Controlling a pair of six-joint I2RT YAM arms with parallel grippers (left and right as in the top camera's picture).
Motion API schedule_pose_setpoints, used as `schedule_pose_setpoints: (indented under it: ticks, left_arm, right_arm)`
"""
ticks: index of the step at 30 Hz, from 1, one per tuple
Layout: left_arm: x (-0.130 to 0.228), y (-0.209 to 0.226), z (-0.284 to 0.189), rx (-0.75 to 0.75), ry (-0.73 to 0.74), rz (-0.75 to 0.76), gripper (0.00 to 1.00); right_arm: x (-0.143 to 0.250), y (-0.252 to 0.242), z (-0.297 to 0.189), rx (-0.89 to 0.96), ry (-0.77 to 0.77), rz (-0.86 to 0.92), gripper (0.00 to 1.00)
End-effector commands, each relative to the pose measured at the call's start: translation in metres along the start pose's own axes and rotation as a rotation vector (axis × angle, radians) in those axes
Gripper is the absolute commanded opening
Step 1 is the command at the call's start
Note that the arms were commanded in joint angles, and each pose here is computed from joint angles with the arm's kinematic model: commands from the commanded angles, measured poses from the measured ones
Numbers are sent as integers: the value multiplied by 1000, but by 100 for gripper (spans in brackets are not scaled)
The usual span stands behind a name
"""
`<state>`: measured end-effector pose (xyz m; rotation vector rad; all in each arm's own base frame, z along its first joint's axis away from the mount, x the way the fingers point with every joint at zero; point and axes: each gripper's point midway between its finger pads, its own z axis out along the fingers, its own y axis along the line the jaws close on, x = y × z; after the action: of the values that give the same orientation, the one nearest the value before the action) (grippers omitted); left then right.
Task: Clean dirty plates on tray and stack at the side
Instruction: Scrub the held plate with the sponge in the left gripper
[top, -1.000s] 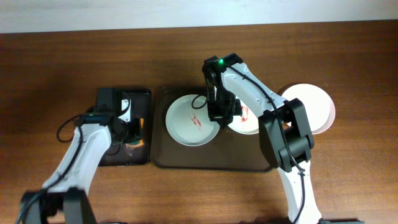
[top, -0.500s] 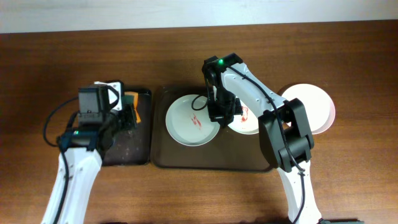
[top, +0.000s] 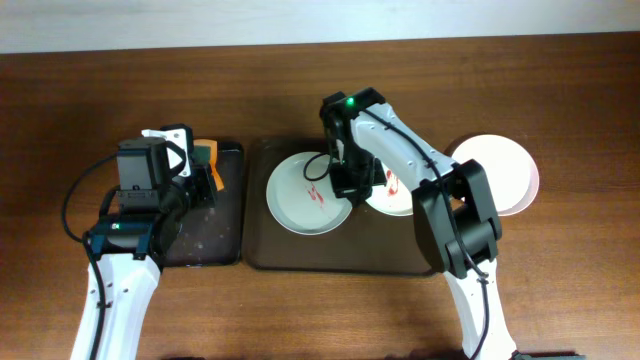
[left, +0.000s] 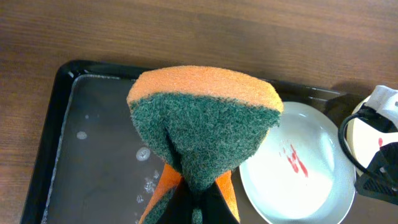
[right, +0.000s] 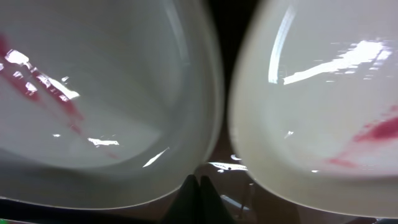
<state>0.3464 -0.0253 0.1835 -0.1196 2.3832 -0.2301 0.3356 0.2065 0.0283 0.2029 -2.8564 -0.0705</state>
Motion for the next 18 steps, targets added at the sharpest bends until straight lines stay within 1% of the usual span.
schedule_pose_setpoints:
  ticks: [1,3,8,10,13,14,16,17,18]
  left_arm:
    - [-4,-2,-4,10,-7,-11,0]
    - [8,1,4,1,41,-38,0]
    - [49,6,33,-16,202,-201,0]
    - [62,-6,48,42,271,-213,0]
    - [67,-16,56,73,295,-198,0]
    - [65,-19,57,84,284,-172,0]
    - [60,-23,58,99,264,-152,0]
    - [58,-28,58,120,256,-142,0]
    - [56,-35,58,154,251,-136,0]
  right_arm:
    - [7,13,-7,11,-23,-69,4]
    - [8,16,-6,13,-23,-76,4]
    - [8,20,-6,-12,-21,-83,4]
    - [8,21,-6,-18,-21,-85,4]
    - [-1,18,-9,-10,-57,-86,6]
    - [-6,16,-13,-14,-72,-96,9]
    - [-17,13,-28,-28,-116,-119,25]
    - [-26,10,-40,-40,-154,-139,36]
    - [-34,5,-49,-44,-187,-163,41]
